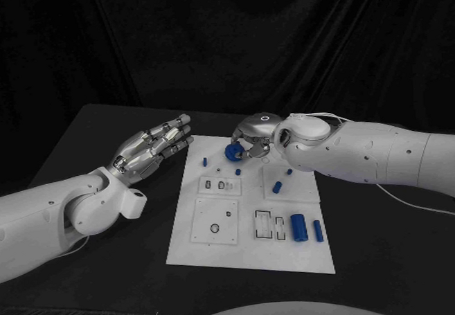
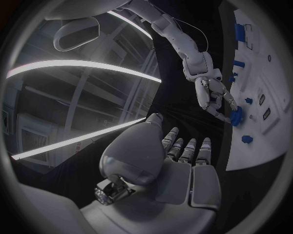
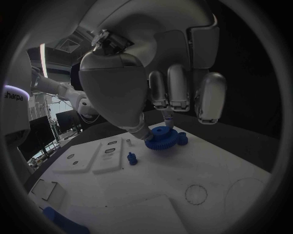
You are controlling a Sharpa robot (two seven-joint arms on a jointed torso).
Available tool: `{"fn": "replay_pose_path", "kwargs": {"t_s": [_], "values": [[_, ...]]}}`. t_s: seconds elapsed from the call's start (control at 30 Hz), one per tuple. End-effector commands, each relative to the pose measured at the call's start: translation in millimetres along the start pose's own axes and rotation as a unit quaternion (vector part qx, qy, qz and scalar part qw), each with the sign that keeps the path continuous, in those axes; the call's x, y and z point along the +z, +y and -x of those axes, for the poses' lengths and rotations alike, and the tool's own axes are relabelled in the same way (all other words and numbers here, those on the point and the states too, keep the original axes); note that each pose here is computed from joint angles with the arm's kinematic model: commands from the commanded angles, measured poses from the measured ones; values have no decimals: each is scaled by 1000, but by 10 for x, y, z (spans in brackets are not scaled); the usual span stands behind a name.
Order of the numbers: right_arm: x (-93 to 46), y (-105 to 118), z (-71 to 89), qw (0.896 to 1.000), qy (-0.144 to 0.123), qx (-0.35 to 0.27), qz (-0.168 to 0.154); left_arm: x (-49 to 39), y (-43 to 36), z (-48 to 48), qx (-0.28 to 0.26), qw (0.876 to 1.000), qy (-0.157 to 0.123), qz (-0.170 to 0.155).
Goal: Assemble the parts on the task board
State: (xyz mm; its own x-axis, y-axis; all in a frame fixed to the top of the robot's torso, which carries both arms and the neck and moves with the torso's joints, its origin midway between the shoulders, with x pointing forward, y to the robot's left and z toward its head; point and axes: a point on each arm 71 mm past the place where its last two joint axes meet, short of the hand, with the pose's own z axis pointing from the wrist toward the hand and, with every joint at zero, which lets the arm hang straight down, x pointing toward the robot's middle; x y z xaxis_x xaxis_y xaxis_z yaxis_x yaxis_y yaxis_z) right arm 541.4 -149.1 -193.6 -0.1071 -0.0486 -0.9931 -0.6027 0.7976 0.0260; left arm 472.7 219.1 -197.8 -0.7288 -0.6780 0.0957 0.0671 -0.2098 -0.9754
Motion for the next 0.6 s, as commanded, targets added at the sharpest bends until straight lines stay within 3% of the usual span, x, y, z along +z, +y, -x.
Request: {"fn": "replay_pose_path", "kwargs": {"t_s": [0.03,0.6], "values": [[-2,1,-28,1000,10,1,-1,6,2,-18,-6,1000,7,-4],[-11,-20,-58,1000,21,1,-8,9,13,-17,-7,1000,8,-1]]}}
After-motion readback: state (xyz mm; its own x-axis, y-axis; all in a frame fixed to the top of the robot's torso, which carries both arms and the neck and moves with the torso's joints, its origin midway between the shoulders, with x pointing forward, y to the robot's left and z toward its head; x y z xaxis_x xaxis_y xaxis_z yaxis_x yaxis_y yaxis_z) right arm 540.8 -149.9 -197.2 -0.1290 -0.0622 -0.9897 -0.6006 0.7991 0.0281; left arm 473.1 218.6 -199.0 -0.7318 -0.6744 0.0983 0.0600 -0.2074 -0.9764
